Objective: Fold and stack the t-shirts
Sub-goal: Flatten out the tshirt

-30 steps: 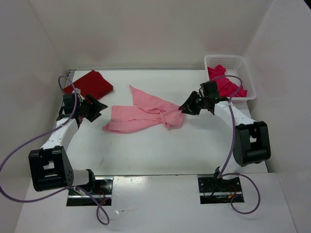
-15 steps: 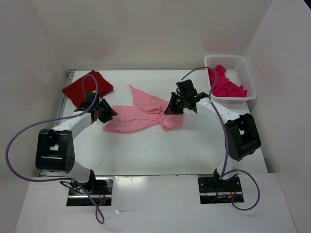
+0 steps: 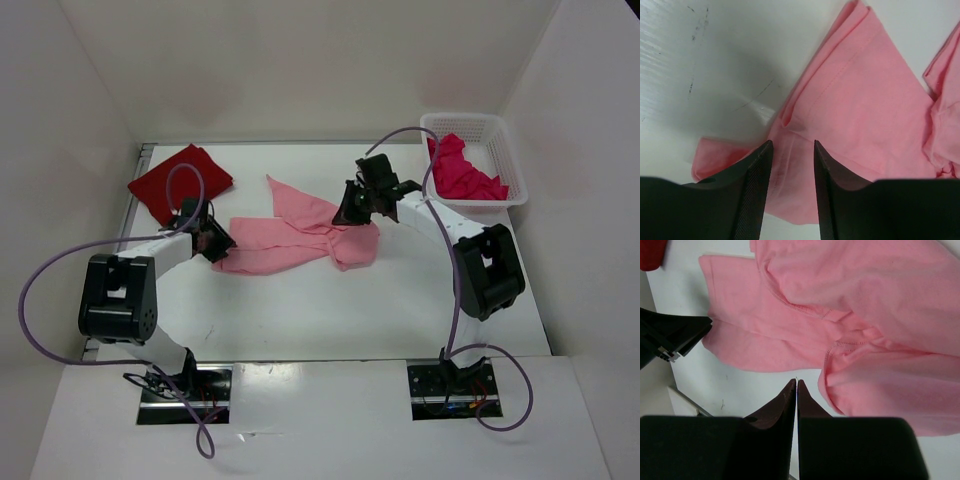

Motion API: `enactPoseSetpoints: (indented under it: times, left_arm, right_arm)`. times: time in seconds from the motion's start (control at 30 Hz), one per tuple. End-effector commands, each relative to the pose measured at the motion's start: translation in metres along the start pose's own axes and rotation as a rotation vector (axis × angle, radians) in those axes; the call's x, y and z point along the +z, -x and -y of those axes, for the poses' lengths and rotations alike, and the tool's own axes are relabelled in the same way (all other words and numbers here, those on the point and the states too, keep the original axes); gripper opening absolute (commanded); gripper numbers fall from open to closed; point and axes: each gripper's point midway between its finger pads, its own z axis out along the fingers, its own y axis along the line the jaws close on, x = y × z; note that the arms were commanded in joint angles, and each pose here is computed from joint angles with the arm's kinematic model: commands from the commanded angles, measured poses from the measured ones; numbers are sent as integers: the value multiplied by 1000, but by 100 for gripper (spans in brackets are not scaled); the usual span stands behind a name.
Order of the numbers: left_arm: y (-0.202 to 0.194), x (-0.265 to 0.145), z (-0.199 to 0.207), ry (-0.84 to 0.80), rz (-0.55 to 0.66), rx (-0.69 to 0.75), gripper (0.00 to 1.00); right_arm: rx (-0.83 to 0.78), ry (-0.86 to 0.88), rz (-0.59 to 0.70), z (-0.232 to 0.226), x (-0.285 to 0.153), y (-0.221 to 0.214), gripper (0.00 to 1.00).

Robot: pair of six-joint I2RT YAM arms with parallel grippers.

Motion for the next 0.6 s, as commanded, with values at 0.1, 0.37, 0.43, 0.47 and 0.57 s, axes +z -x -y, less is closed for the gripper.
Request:
enactPoseSetpoints:
  times: [0.1, 0.37, 0.43, 0.47, 0.57]
  left_arm:
    - [-2, 22, -4, 25, -10, -38, 44]
    - [9, 13, -1, 21, 50, -69, 39]
    - [15, 9, 5, 4, 65, -77, 39]
    - [15, 9, 5, 4, 65, -78, 37]
    - [20, 12, 14, -10, 62, -77, 37]
  right_arm:
    - [-46, 39, 1, -16, 2, 1, 9]
    - [-44, 11, -26, -4, 10, -9, 14]
    - [-41, 13, -38, -2, 11, -13, 14]
    - [-41, 13, -38, -2, 11, -13, 14]
    - [-38, 15, -52, 0, 12, -17, 14]
